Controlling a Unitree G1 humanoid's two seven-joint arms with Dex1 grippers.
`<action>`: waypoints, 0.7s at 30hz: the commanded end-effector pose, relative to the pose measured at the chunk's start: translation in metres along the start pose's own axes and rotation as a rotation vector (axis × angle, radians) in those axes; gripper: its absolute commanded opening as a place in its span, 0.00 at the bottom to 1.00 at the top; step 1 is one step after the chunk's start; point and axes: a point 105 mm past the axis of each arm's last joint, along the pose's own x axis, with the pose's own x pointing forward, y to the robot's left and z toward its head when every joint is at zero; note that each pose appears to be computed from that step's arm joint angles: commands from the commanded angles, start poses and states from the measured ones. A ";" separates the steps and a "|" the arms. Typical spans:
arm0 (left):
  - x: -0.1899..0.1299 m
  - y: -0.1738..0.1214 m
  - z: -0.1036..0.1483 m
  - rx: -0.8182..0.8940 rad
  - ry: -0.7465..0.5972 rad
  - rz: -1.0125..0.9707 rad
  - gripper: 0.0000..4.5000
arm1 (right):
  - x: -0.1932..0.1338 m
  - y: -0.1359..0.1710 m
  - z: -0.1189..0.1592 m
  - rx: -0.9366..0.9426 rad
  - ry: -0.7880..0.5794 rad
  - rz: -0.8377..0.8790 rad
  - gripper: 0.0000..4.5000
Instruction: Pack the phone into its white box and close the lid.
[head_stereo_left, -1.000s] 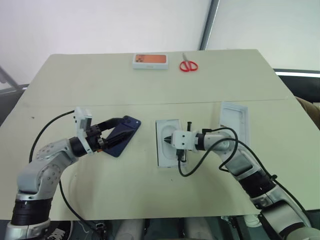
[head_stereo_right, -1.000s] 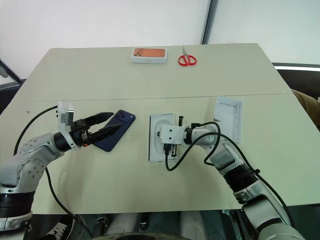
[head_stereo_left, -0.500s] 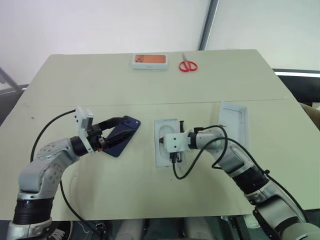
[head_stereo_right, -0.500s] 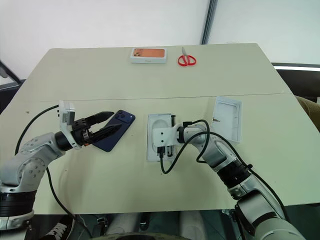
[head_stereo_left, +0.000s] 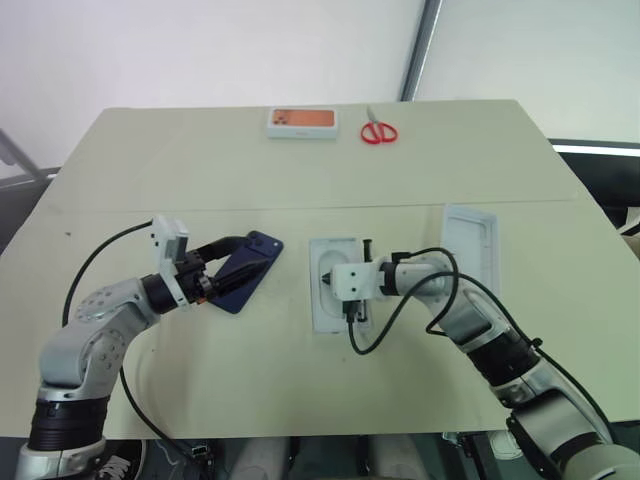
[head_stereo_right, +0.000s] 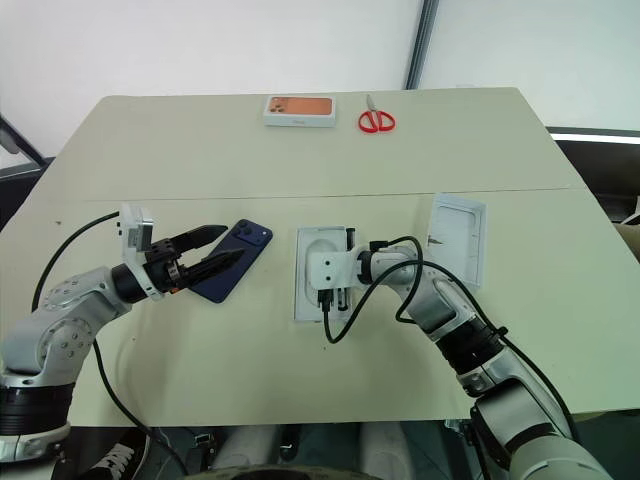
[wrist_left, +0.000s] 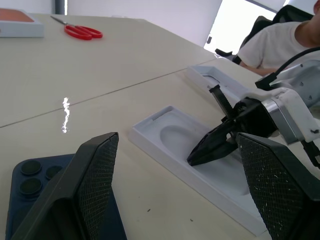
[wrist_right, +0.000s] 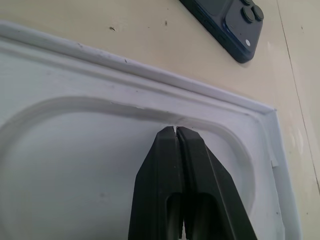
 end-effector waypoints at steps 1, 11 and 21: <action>0.001 0.000 0.009 0.045 -0.016 -0.006 0.89 | -0.006 -0.017 0.002 -0.028 0.003 -0.059 0.02; -0.001 0.008 0.000 0.017 0.052 0.035 0.89 | 0.003 -0.006 -0.002 -0.050 0.019 -0.036 0.02; -0.025 0.049 -0.006 -0.156 0.150 0.163 0.89 | -0.007 -0.055 0.044 0.109 -0.172 -0.187 0.02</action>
